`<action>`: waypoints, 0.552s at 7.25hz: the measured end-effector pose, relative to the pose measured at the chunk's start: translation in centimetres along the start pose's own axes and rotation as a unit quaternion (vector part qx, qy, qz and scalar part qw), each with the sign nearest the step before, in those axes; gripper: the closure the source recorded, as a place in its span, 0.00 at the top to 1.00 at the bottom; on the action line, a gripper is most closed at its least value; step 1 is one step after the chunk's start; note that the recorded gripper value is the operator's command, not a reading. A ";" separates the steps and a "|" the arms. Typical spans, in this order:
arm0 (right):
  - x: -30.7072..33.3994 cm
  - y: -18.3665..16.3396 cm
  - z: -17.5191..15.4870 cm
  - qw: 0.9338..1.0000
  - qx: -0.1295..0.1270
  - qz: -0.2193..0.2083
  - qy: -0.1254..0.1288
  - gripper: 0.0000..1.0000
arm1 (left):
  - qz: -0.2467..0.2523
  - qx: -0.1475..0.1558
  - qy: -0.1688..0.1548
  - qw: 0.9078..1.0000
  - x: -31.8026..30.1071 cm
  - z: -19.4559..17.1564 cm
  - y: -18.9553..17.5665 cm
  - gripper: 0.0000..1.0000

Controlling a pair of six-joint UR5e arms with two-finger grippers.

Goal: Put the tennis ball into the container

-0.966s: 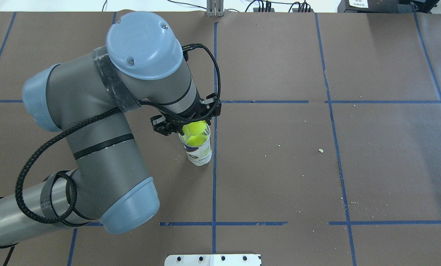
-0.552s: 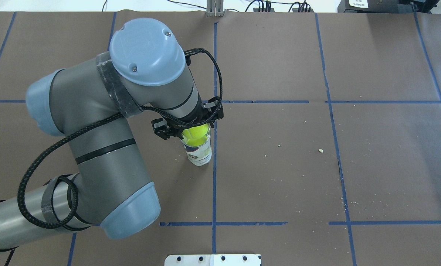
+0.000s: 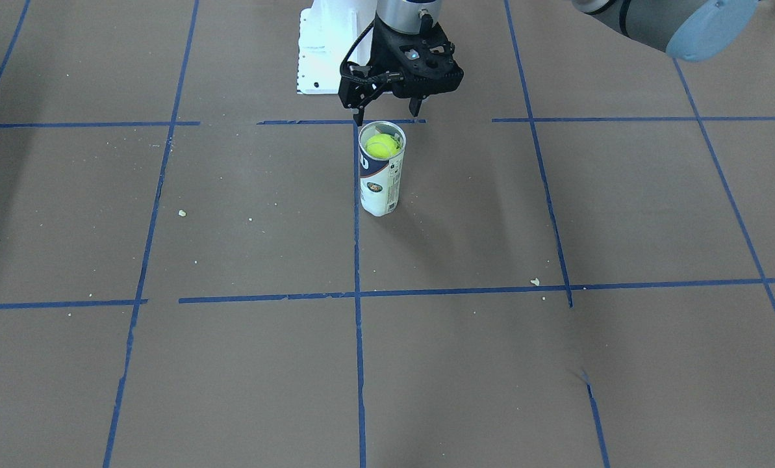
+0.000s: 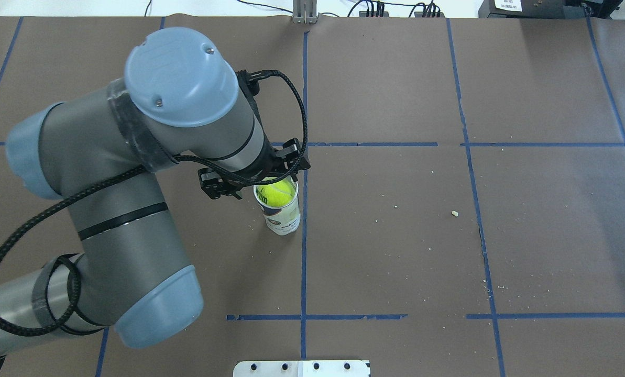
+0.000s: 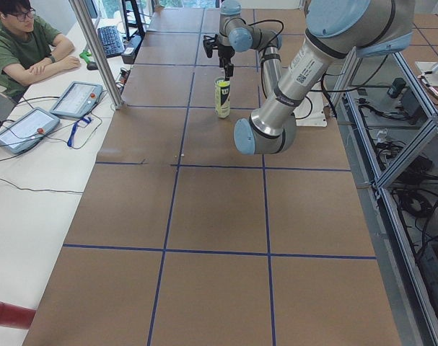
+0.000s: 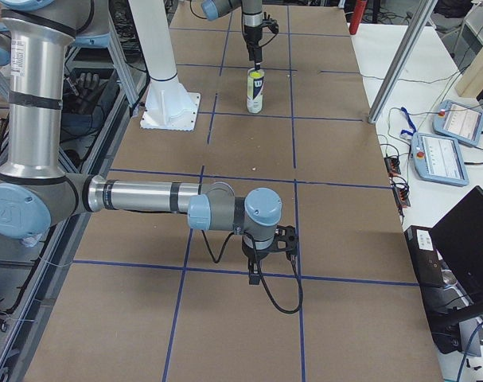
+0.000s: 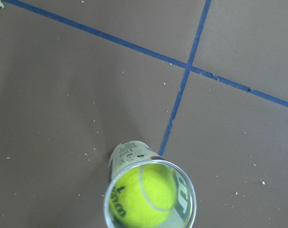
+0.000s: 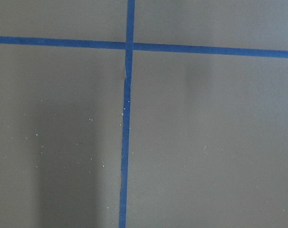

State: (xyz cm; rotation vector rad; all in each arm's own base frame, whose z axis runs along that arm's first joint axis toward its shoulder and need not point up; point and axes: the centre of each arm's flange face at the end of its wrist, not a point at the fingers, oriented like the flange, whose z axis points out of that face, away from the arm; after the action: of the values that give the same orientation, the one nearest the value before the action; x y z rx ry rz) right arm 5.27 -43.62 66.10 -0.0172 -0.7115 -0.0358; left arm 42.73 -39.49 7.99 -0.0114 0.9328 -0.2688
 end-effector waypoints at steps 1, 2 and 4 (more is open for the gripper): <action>0.0 0.0 0.0 1.000 0.000 0.000 0.000 1.00 | 0.030 0.012 -0.002 0.999 -2.4 -0.8 -1.6 1.00; 0.0 0.0 0.0 1.000 0.000 0.000 0.000 1.00 | 0.064 0.025 -0.009 0.998 -5.0 -1.7 -4.0 1.00; 0.0 0.0 0.0 1.000 0.000 0.000 0.000 1.00 | 0.138 0.030 -0.031 0.990 -12.1 -3.3 -11.4 1.00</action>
State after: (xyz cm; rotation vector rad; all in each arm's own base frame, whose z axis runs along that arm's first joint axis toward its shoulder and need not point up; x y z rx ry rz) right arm 5.27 -43.58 66.13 -0.0179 -0.7115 -0.0355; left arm 30.74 -47.36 17.05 0.1626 0.8522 -0.0393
